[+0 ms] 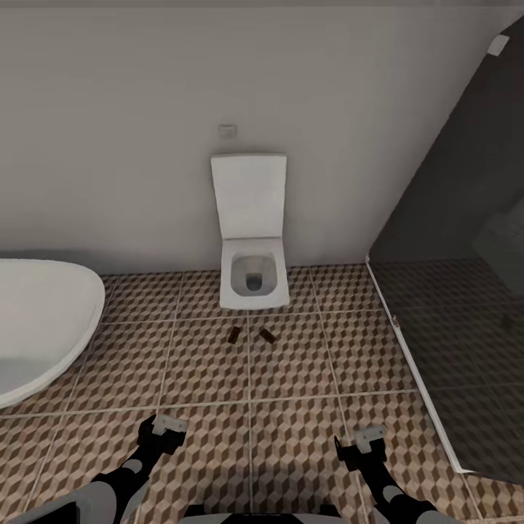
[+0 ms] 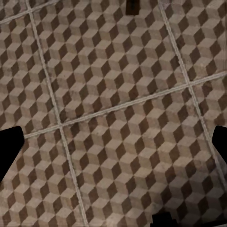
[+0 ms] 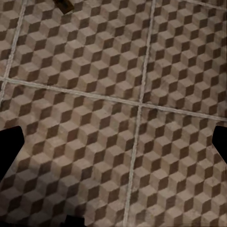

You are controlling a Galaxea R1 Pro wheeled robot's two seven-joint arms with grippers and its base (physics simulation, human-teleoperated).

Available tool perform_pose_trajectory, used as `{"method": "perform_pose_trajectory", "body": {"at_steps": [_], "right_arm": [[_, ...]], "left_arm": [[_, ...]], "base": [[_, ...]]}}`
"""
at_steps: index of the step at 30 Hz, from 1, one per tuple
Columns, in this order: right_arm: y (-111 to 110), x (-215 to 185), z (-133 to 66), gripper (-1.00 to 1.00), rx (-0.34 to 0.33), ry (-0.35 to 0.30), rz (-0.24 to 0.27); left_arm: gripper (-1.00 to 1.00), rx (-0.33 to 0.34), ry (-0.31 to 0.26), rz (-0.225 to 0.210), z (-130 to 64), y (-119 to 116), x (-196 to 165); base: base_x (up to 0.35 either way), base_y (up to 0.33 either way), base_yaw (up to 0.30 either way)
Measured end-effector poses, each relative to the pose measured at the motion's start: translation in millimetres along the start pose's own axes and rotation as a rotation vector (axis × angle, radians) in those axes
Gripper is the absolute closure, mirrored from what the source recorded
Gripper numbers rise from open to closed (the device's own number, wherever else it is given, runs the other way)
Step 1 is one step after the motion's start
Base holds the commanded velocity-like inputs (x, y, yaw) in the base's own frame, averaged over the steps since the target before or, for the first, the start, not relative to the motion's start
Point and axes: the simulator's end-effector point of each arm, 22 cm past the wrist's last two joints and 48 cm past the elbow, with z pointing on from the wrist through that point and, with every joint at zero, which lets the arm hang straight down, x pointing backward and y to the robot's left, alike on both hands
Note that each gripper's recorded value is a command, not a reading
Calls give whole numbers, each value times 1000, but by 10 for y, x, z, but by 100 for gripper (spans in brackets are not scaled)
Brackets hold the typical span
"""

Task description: Take the four mousetraps from the cabinet in the bathroom and place them on the bathroom floor. Make sure all four end up on the same floor surface, and ensure that at least two of them are either under or directly next to the same bathroom sink.

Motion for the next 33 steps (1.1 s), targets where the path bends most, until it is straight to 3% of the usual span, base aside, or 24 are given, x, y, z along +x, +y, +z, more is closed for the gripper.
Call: {"method": "perform_pose_trajectory", "body": {"at_steps": [9, 17, 22, 33], "right_arm": [[-78, -66, -12, -100, 22, -12, 23], [-96, -133, -23, -100, 26, -24, 26], [-101, -176, -30, -100, 27, -32, 26], [-120, -268, -47, -100, 30, -49, 26]], "left_arm": [[-100, -13, -13, -16, -21, 42, -71], [-100, -53, 0, -106, -95, 114, 46], [-100, -64, 13, -136, -155, 115, 158], [-100, -66, 22, -145, -239, 87, 254]], "base": [[0, 0, -124], [0, 0, -126], [0, 0, -126], [0, 0, -126]]}}
